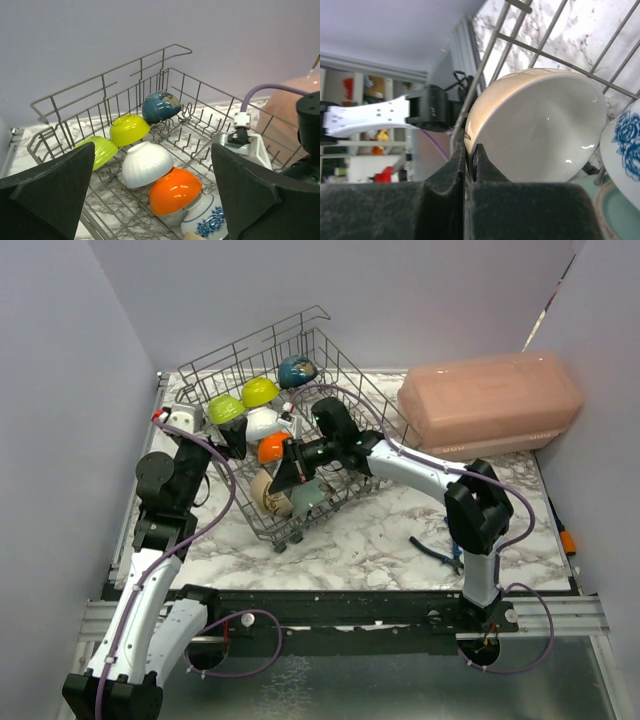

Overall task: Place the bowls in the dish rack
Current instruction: Pick up the bowl from the dish rack.

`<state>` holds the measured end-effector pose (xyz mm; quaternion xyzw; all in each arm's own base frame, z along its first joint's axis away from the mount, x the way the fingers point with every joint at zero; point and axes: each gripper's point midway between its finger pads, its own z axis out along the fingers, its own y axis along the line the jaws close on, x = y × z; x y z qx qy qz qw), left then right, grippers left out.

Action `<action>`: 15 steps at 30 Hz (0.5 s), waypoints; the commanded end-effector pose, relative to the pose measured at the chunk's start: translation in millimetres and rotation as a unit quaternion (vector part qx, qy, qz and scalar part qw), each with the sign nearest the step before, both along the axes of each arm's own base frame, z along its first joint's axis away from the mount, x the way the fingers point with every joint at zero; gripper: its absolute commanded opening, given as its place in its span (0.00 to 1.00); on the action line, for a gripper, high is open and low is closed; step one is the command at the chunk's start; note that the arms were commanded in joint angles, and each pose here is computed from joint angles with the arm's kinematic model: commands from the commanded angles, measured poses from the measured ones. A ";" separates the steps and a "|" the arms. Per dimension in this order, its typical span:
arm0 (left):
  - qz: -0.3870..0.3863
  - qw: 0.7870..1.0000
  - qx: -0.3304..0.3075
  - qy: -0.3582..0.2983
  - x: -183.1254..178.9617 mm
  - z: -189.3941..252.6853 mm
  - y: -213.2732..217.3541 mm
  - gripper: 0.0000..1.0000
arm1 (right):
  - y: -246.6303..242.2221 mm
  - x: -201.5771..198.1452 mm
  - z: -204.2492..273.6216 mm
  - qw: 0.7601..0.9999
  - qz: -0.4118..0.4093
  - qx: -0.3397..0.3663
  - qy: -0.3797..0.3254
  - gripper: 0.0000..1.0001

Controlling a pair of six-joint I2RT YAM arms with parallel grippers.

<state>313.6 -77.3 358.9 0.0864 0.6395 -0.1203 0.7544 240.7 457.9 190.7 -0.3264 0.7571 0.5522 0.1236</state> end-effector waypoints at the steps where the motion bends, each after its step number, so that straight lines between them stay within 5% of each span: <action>1: 0.035 0.993 -0.099 0.045 -1.5 -14.5 9.7 0.99 | -9.2 -1.6 70.5 0.991 0.008 0.134 0.015 0.00; 15: 0.033 0.974 -0.121 0.189 39.1 -32.7 -7.0 0.99 | -36.6 30.3 151.6 0.934 0.025 0.350 0.063 0.00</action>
